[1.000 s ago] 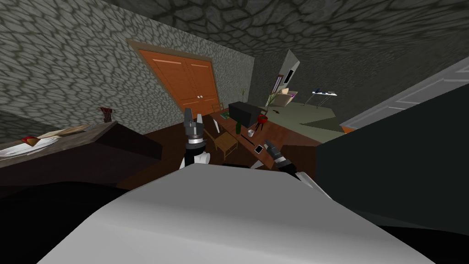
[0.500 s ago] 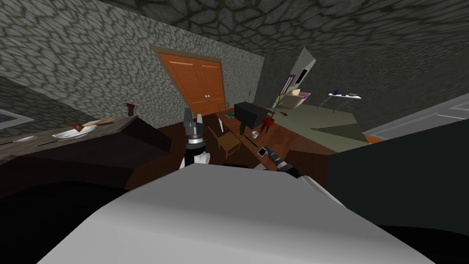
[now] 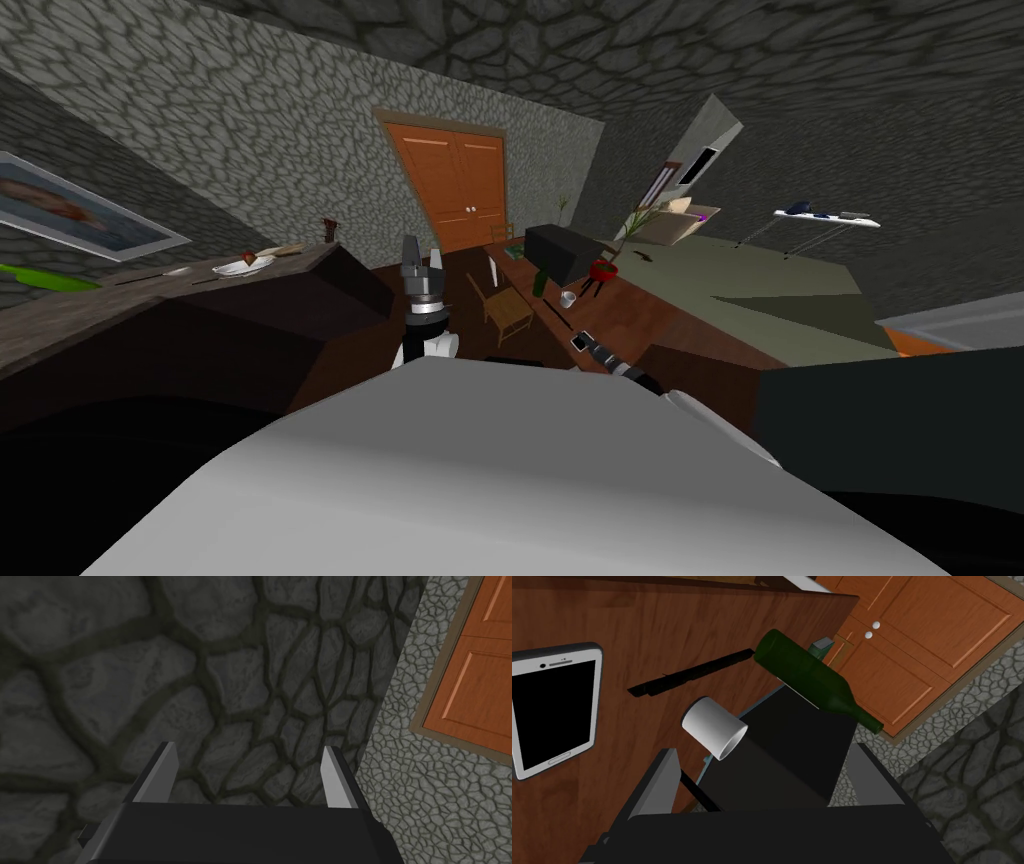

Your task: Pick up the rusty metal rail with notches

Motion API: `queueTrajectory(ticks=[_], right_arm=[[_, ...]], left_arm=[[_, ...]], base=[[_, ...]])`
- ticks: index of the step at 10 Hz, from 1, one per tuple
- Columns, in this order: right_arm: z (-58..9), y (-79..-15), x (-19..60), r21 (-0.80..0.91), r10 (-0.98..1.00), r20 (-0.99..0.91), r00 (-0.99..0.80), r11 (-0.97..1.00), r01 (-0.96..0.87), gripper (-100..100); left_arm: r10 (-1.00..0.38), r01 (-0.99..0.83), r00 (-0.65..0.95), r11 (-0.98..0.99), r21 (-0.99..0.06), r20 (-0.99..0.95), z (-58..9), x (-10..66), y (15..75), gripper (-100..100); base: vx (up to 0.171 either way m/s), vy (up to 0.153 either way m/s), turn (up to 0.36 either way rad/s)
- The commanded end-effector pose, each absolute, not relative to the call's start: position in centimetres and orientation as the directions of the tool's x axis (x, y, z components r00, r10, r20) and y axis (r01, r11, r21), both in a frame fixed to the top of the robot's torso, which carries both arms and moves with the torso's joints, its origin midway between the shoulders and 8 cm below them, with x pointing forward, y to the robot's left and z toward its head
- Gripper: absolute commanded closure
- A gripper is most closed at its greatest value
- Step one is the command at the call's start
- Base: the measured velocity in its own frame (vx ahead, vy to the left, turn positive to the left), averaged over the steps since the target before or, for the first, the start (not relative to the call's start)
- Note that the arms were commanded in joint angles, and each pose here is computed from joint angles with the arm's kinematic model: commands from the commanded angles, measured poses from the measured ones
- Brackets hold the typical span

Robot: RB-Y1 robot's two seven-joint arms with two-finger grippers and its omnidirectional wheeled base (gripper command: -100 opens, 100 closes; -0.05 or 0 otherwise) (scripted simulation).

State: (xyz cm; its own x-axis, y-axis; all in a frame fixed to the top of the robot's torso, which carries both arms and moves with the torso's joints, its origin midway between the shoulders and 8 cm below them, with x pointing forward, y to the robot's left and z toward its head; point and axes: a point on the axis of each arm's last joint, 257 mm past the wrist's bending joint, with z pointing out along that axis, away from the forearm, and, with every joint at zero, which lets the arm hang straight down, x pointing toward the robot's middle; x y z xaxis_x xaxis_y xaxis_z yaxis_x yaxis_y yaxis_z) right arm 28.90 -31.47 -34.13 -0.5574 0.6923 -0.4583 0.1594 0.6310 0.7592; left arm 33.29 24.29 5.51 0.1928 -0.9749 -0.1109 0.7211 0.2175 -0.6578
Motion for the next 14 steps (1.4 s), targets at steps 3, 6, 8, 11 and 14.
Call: queueTrajectory(ticks=[3, 6, 8, 11, 14], right_arm=[[-38.5, -34.8, 25.0, 0.652, 0.614, -0.466, -0.637, 0.725, 0.222, -100], [-41.5, -38.0, 21.4, 0.547, 0.548, -0.457, -0.7, 0.794, 0.264, -100], [-42.8, -39.6, 19.6, 0.492, 0.513, -0.45, -0.731, 0.825, 0.277, -100], [-44.7, -42.8, 15.9, 0.385, 0.45, -0.427, -0.784, 0.875, 0.293, -100], [-46.7, -47.2, 10.9, 0.244, 0.373, -0.379, -0.847, 0.923, 0.297, -100]], left_arm=[[-0.975, 0.721, 0.193, 0.217, -0.658, -0.111, 5.5, 33.3, 24.3, 0], [-0.975, 0.721, 0.193, 0.218, -0.658, -0.111, 5.5, 33.3, 24.3, 0], [-0.975, 0.721, 0.193, 0.217, -0.658, -0.111, 5.5, 33.3, 24.3, 0], [-0.975, 0.721, 0.193, 0.217, -0.658, -0.111, 5.5, 33.3, 24.3, 0], [-0.975, 0.721, 0.193, 0.217, -0.658, -0.111, 5.5, 33.3, 24.3, 0]], base=[[0.02, -0.005, 0.234], [0.034, -0.012, 0.306], [0.041, -0.012, 0.34], [0.046, -0.008, 0.346], [0.05, -0.012, 0.402]])
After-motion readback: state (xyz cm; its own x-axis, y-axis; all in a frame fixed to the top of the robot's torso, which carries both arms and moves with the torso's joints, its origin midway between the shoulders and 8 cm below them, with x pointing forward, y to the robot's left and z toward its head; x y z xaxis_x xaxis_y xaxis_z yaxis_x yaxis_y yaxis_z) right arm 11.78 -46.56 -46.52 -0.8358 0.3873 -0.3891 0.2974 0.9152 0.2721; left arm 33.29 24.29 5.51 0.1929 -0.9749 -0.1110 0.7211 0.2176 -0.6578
